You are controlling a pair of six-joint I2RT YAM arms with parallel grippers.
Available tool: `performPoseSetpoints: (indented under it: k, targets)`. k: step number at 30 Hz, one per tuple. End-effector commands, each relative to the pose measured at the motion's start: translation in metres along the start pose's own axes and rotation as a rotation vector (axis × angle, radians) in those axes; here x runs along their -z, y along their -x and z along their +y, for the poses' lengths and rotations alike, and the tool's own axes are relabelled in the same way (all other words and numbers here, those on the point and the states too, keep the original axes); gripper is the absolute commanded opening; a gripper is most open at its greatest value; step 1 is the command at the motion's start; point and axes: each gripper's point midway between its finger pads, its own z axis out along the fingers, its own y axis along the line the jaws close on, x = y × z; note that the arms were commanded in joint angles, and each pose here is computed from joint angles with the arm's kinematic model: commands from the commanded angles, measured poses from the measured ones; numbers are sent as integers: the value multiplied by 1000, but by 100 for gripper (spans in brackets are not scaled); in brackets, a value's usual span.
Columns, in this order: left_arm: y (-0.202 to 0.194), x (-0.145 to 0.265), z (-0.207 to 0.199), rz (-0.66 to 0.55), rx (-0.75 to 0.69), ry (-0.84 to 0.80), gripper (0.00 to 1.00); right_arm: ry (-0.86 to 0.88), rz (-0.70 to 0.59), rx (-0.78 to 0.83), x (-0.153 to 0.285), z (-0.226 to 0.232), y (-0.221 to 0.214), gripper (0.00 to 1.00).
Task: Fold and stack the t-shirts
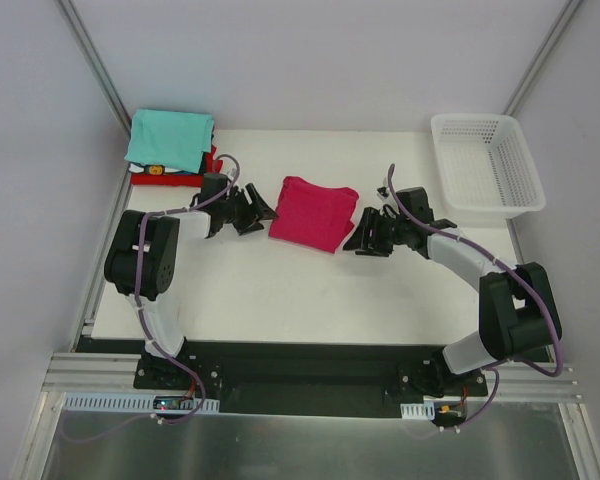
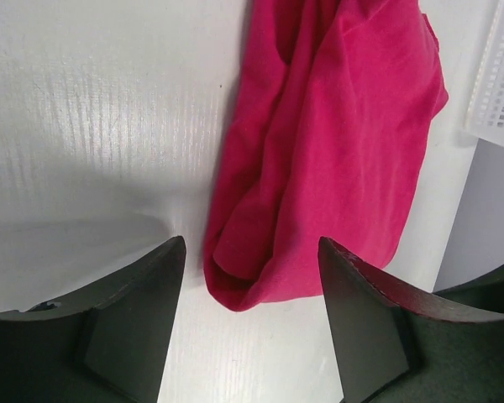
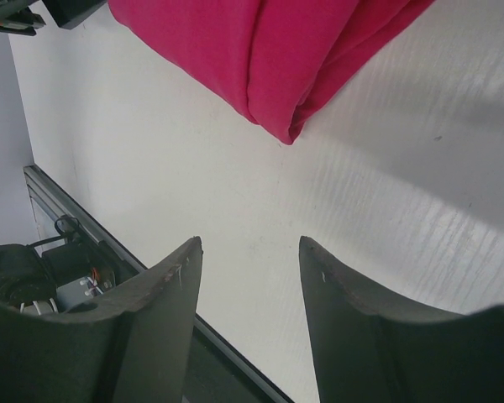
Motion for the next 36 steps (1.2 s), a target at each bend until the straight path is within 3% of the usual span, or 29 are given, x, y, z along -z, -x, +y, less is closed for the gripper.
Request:
performPoseSetpoints:
  k: [1, 21, 26, 36]
  targets:
    - [8, 7, -21, -29, 0, -92, 63, 29, -50, 51, 10, 16, 19, 53]
    - [-14, 28, -39, 3, 77, -192, 45, 13, -36, 37, 8, 10, 11, 53]
    - [-13, 29, -42, 3, 81, -198, 27, 15, -36, 39, 8, 11, 10, 53]
    - [-19, 24, -36, 13, 97, -199, 24, 35, -38, 10, 6, 10, 11, 54]
